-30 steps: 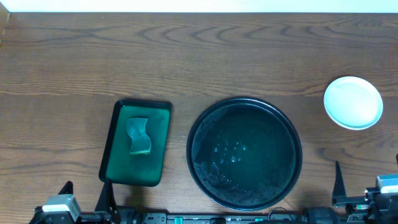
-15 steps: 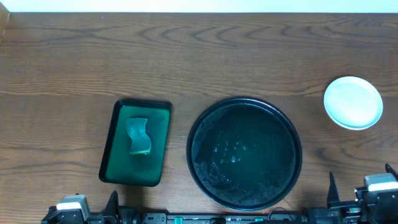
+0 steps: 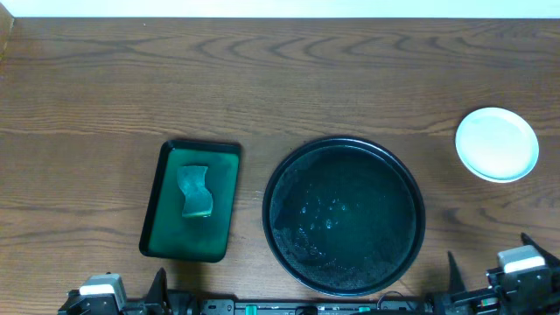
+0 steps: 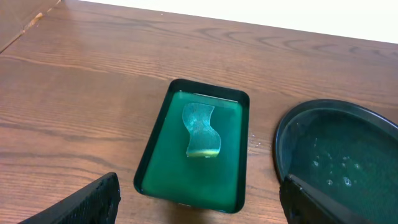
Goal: Clean dirty plates on tray and stack at the side
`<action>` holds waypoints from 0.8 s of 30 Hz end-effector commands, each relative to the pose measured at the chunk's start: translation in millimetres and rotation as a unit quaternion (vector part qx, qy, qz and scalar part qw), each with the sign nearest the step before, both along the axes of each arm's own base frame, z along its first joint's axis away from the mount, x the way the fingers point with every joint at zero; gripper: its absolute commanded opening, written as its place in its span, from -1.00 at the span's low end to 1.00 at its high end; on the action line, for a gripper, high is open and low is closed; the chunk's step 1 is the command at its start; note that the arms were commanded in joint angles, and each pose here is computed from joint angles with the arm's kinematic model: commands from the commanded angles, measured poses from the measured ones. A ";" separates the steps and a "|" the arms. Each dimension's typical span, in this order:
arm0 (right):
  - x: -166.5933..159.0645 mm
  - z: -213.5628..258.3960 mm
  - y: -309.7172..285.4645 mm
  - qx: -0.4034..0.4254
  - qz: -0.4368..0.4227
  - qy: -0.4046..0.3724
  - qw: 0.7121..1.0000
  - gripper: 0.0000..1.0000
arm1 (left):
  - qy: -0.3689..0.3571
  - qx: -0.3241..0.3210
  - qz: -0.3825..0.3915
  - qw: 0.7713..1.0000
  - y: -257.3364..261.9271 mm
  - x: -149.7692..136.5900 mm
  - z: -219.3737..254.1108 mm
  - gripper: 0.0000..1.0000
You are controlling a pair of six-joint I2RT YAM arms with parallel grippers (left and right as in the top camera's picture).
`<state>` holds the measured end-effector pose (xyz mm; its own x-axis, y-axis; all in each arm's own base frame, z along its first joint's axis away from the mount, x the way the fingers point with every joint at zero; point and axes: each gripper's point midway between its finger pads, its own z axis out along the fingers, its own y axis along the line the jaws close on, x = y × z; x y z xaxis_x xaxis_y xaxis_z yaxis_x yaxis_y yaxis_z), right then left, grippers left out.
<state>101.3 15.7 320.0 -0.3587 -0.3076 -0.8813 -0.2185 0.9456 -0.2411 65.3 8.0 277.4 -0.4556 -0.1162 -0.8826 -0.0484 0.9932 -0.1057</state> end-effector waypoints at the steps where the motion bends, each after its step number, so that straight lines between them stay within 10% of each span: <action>1: -6.4 4.4 26.5 0.036 0.071 -0.002 0.997 0.99 | 0.004 0.008 -0.001 1.000 1.1 1.0 -1.1 0.64; 24: -9.9 7.7 41.0 0.052 0.112 -0.005 0.992 0.99 | 0.004 0.008 -0.001 1.000 1.1 0.9 -1.1 0.65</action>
<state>90.1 62.3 323.7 -0.2881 -0.2878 -0.9133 -0.4550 0.8804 -0.1339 65.3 8.0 277.4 -0.4556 -0.1162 -0.8826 -0.0484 0.9932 -0.1057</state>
